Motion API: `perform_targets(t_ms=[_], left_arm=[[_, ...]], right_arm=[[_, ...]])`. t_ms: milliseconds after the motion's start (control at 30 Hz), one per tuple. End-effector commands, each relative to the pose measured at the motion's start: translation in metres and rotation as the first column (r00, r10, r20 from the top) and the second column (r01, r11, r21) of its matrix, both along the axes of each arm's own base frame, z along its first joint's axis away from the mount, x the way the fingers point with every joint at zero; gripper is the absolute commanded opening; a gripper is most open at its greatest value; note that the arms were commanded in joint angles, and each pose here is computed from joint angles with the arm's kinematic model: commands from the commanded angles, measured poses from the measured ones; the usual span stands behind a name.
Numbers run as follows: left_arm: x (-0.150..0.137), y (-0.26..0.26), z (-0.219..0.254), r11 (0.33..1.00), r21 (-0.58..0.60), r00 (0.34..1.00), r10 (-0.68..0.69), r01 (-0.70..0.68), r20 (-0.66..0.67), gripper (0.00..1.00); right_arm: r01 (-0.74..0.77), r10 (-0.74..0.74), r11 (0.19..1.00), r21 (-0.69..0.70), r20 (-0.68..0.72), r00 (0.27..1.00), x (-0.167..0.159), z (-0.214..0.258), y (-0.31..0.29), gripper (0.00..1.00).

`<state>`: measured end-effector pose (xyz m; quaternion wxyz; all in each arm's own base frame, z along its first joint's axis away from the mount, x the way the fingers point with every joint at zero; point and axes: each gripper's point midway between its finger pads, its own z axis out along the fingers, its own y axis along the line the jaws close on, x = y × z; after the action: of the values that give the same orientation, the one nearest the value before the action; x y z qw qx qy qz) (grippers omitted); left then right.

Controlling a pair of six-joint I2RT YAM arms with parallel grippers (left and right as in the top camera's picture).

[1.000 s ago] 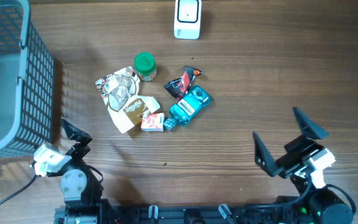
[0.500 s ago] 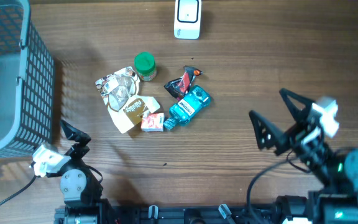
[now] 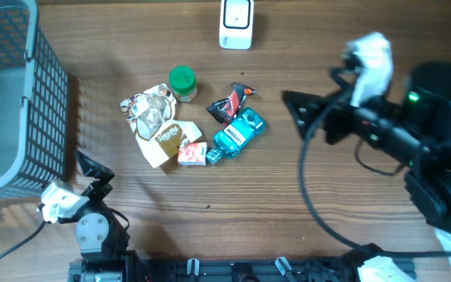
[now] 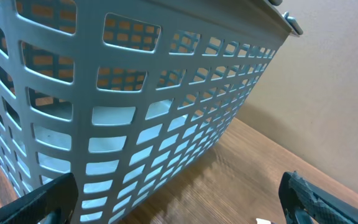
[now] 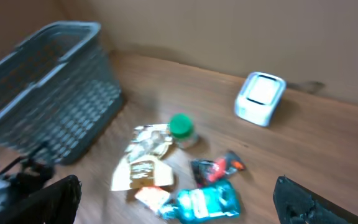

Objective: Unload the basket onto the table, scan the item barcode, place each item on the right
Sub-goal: 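Swing the right gripper over the snack packet on the table, then lower the right gripper and grasp the black snack packet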

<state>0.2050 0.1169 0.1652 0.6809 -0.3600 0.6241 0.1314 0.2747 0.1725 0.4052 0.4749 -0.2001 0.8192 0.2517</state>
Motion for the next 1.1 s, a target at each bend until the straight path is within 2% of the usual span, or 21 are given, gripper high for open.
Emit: perform_targets(t_ms=[0, 33, 100, 200, 233, 433, 600, 733, 867, 1067], left_arm=[[-0.002, 0.002, 0.0, 1.0, 0.001, 1.0, 0.014, -0.014, -0.001, 1.0], [-0.002, 0.002, 0.0, 1.0, 0.001, 1.0, 0.014, -0.014, -0.001, 1.0], [-0.002, 0.002, 0.0, 1.0, 0.001, 1.0, 0.014, -0.014, -0.001, 1.0], [-0.002, 0.002, 0.0, 1.0, 0.001, 1.0, 0.014, -0.014, -0.001, 1.0], [-0.002, 0.002, 0.0, 1.0, 0.001, 1.0, 0.014, -0.014, -0.001, 1.0], [-0.002, 0.002, 0.0, 1.0, 0.001, 1.0, 0.014, -0.014, -0.001, 1.0], [-0.002, 0.002, 0.0, 1.0, 0.001, 1.0, 0.014, -0.014, -0.002, 1.0], [-0.002, 0.002, -0.001, 1.0, 0.001, 1.0, 0.014, -0.014, -0.002, 1.0], [-0.002, 0.002, -0.001, 1.0, 0.001, 1.0, 0.014, -0.014, -0.002, 1.0], [-0.002, 0.002, -0.001, 1.0, 0.001, 1.0, 0.014, -0.014, -0.002, 1.0]], right_arm=[[-0.172, 0.171, 0.985, -0.008, -0.072, 0.983, -0.017, -0.013, 0.046, 1.0], [-0.181, 0.178, 0.983, -0.012, -0.113, 0.977, -0.019, -0.022, 0.05, 1.0], [-0.172, 0.182, 0.983, 0.07, -0.193, 0.964, -0.015, -0.027, 0.064, 1.0], [0.039, -0.015, 0.997, 0.062, -0.356, 0.934, 0.017, -0.061, 0.061, 1.0], [0.117, -0.089, 0.992, 0.044, -0.408, 0.908, 0.029, -0.077, 0.059, 1.0], [0.247, -0.217, 0.968, -0.038, -0.619, 0.755, 0.087, -0.157, 0.091, 0.99], [0.327, -0.28, 0.943, -0.066, -0.689, 0.669, 0.125, -0.179, 0.112, 0.93], [0.425, -0.369, 0.896, -0.13, -0.751, 0.548, 0.138, -0.205, 0.11, 0.88], [0.478, -0.417, 0.86, -0.178, -0.785, 0.458, 0.151, -0.24, 0.102, 0.84], [0.489, -0.452, 0.842, -0.23, -0.796, 0.403, 0.168, -0.288, 0.101, 0.84]])
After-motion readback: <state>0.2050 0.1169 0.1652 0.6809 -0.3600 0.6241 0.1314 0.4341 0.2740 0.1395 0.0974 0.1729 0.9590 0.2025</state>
